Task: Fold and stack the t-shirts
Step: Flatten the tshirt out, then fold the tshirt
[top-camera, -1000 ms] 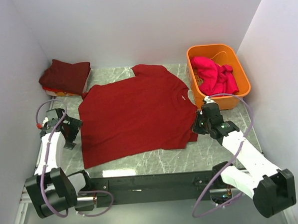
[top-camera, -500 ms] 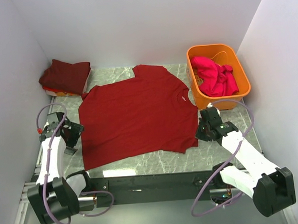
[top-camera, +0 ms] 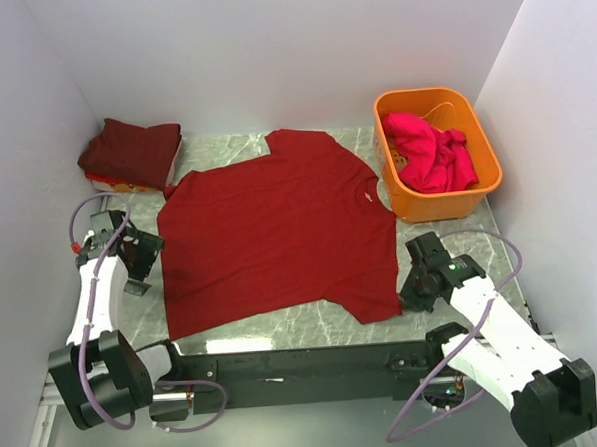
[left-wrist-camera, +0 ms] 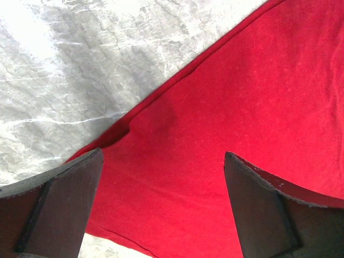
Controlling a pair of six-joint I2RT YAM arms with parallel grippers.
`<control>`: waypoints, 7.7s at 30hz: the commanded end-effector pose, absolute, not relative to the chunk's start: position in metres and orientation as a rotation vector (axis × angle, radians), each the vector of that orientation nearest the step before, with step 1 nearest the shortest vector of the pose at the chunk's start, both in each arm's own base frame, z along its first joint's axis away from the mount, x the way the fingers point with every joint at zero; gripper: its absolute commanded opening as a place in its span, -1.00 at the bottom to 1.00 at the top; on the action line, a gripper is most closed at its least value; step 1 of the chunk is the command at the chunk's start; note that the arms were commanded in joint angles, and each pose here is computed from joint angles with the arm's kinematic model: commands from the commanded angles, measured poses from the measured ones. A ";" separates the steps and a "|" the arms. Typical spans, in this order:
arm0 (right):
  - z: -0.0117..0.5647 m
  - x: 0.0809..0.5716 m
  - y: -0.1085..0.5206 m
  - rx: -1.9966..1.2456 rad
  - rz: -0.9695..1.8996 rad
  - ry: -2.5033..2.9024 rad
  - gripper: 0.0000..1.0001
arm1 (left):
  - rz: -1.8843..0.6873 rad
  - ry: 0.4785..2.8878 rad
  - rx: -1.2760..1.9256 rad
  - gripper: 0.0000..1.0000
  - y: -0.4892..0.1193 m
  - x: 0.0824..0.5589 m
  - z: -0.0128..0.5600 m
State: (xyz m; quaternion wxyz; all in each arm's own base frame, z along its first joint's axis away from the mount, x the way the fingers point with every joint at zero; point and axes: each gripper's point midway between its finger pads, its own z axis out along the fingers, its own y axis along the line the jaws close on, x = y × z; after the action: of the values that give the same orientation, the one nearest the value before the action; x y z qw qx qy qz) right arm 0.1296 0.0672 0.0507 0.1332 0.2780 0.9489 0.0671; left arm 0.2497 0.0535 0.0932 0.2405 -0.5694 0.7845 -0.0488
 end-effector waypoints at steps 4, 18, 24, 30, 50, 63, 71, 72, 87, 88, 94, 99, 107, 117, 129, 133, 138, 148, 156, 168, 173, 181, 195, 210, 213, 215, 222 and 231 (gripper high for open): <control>0.082 0.132 0.058 0.824 0.156 2.692 0.05 | -0.176 2.080 -1.529 0.99 0.059 0.275 0.108; 0.153 0.359 0.175 0.176 0.261 2.346 0.73 | -0.194 2.065 -1.242 0.99 0.021 0.364 0.125; 0.105 0.441 0.191 0.109 0.116 2.476 0.74 | -0.091 2.172 -1.207 0.99 0.026 0.399 0.086; 0.071 0.472 0.193 0.105 0.115 2.570 0.74 | -0.093 2.215 -1.146 0.99 0.021 0.426 0.074; 0.012 0.380 0.124 0.340 0.054 2.779 0.74 | -0.042 2.399 -1.022 0.99 0.004 0.460 0.034; 0.022 0.364 0.105 0.367 -0.028 2.750 0.75 | -0.145 2.406 -0.852 0.99 -0.026 0.476 0.083; 0.025 0.363 0.101 0.358 -0.050 2.736 0.75 | -0.108 2.332 -0.812 0.99 -0.017 0.512 0.114; 0.024 0.361 0.100 0.356 -0.056 2.737 0.75 | -0.082 2.315 -0.814 0.99 -0.013 0.518 0.112; 0.026 0.359 0.106 0.325 -0.002 2.730 0.75 | -0.020 2.365 -0.770 0.99 -0.007 0.562 0.035; 0.026 0.358 0.106 0.320 -0.001 2.731 0.75 | -0.014 2.374 -0.779 0.99 -0.006 0.561 0.030; 0.027 0.355 0.103 0.314 -0.007 2.721 0.75 | -0.003 2.417 -0.776 0.99 -0.008 0.575 0.007; 0.024 0.358 0.100 0.310 -0.035 2.726 0.75 | -0.048 2.434 -0.749 0.99 -0.013 0.598 -0.002; 0.043 0.389 0.105 0.301 -0.033 2.661 0.75 | 0.000 2.342 -0.815 0.99 0.001 0.610 0.014; 0.099 0.410 0.124 0.200 0.073 2.538 0.78 | -0.179 2.187 -0.753 0.99 -0.026 0.623 0.135; 0.135 0.358 0.148 0.209 0.291 2.389 0.81 | -0.151 2.133 -1.091 0.99 -0.019 0.414 0.182; 0.129 0.340 0.151 0.196 0.370 2.386 0.81 | -0.151 2.177 -1.249 0.99 -0.018 0.313 0.129; 0.129 0.329 0.149 0.205 0.390 2.371 0.82 | -0.011 2.255 -1.514 0.99 -0.011 0.216 0.076; 0.118 0.332 0.153 0.179 0.405 2.389 0.82 | 0.088 2.159 -1.800 0.96 -0.006 0.157 0.028; 0.115 0.330 0.146 0.199 0.382 2.392 0.82 | 0.281 2.243 -1.824 0.19 0.000 0.154 0.008; 0.104 0.294 0.142 0.173 0.377 2.465 0.81 | 0.384 2.235 -1.807 -0.99 0.010 0.157 0.003; 0.085 0.230 0.143 0.056 0.278 2.608 0.80 | 0.331 2.186 -1.794 -0.99 0.012 0.161 0.015; 0.057 0.107 0.165 -0.231 0.359 2.852 0.71 | 0.269 2.139 -1.785 -0.99 0.012 0.164 0.026; 0.027 0.059 0.169 -0.353 0.166 2.915 0.47 | 0.185 2.178 -1.760 -0.99 0.003 0.168 0.023; 0.041 0.047 0.179 -0.398 0.290 2.949 -1.00 | 0.185 2.161 -1.746 -0.99 0.006 0.173 0.040; 0.061 0.043 0.185 -0.426 0.387 2.935 -1.00 | 0.139 2.156 -1.722 -0.99 0.003 0.178 0.052; 0.066 0.039 0.179 -0.439 0.380 2.947 -1.00 | 0.149 2.135 -1.728 -0.99 0.006 0.178 0.059; 0.074 0.022 0.169 -0.443 0.420 3.008 -1.00 | 0.166 2.121 -1.747 -0.99 0.009 0.165 0.061; 0.076 0.041 0.177 -0.435 0.399 2.964 -1.00 | 0.120 2.092 -1.746 -0.99 0.007 0.169 0.063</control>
State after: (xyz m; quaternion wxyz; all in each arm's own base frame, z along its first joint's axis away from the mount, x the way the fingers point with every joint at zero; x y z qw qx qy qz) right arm 0.0271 0.1698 0.0661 0.0415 -0.1417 0.9800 0.1330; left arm 0.1685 0.0037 0.0600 0.1974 -0.6243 0.7548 0.0398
